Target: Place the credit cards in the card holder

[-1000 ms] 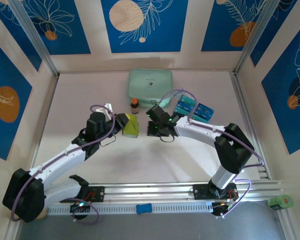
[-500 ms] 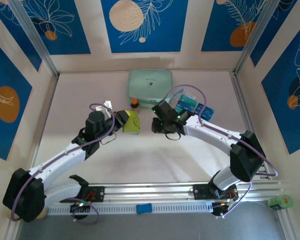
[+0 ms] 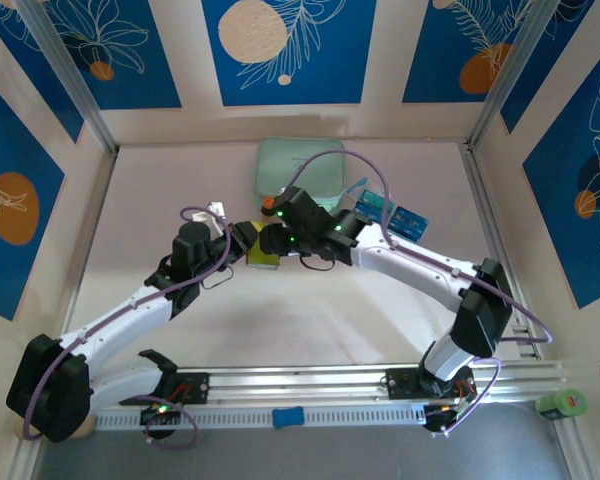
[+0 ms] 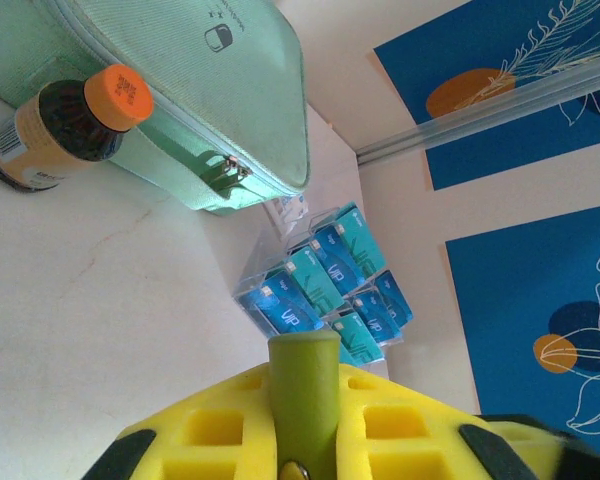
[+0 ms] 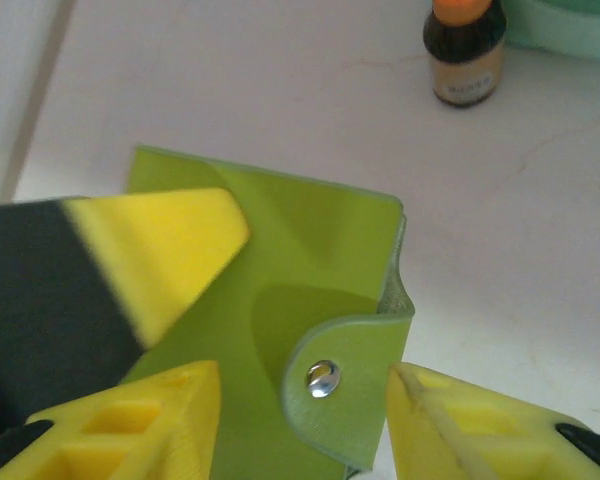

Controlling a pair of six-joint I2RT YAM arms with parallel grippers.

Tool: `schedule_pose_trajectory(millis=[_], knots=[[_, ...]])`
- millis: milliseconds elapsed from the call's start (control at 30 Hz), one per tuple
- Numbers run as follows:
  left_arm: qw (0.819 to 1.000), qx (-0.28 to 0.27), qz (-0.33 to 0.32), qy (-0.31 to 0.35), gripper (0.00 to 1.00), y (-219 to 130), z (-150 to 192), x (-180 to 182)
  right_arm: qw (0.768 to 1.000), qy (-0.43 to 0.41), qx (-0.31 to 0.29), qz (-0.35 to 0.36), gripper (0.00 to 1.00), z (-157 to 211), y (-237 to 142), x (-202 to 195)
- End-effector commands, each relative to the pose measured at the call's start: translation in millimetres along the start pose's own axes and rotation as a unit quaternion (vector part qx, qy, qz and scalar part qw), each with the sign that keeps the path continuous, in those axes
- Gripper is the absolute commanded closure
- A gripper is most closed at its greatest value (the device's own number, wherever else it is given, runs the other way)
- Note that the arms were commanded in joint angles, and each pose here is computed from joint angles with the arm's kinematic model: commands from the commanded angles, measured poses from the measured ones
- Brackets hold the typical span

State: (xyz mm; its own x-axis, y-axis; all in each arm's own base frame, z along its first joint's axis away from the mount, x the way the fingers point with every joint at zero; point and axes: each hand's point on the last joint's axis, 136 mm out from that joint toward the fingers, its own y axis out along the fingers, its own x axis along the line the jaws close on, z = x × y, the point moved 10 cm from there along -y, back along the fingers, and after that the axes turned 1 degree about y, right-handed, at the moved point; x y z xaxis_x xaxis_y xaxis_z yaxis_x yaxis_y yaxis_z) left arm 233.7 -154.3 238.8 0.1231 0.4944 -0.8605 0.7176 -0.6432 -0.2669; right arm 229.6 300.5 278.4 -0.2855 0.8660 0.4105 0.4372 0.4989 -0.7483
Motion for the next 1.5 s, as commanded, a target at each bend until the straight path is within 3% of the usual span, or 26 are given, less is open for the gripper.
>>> schedule_pose_trajectory(millis=[0,267,467,633,767,933,1467], knots=[[0.999,-0.008,0.033,0.015,1.0,-1,-6,-20,0.999,0.008,0.026,0.025,0.55,11,19,-6],[0.999,-0.01,0.038,0.016,1.0,-2,-7,-23,0.994,0.032,0.046,0.097,0.75,32,47,-37],[0.999,-0.009,0.039,0.016,1.0,0,-7,-24,0.993,0.043,0.064,0.093,0.83,39,57,-39],[0.999,-0.008,0.04,0.016,1.0,1,-6,-24,0.992,0.04,0.079,0.09,1.0,46,65,-36],[0.999,-0.01,0.043,0.014,1.0,2,-7,-25,0.986,0.027,0.095,0.137,1.0,65,80,-46],[0.998,-0.011,0.06,0.011,1.0,2,-10,-34,0.959,0.055,0.144,0.239,1.0,96,113,-103],[0.992,-0.052,0.111,-0.023,1.0,-13,-21,-55,0.961,0.077,0.136,0.226,1.0,84,109,-124]])
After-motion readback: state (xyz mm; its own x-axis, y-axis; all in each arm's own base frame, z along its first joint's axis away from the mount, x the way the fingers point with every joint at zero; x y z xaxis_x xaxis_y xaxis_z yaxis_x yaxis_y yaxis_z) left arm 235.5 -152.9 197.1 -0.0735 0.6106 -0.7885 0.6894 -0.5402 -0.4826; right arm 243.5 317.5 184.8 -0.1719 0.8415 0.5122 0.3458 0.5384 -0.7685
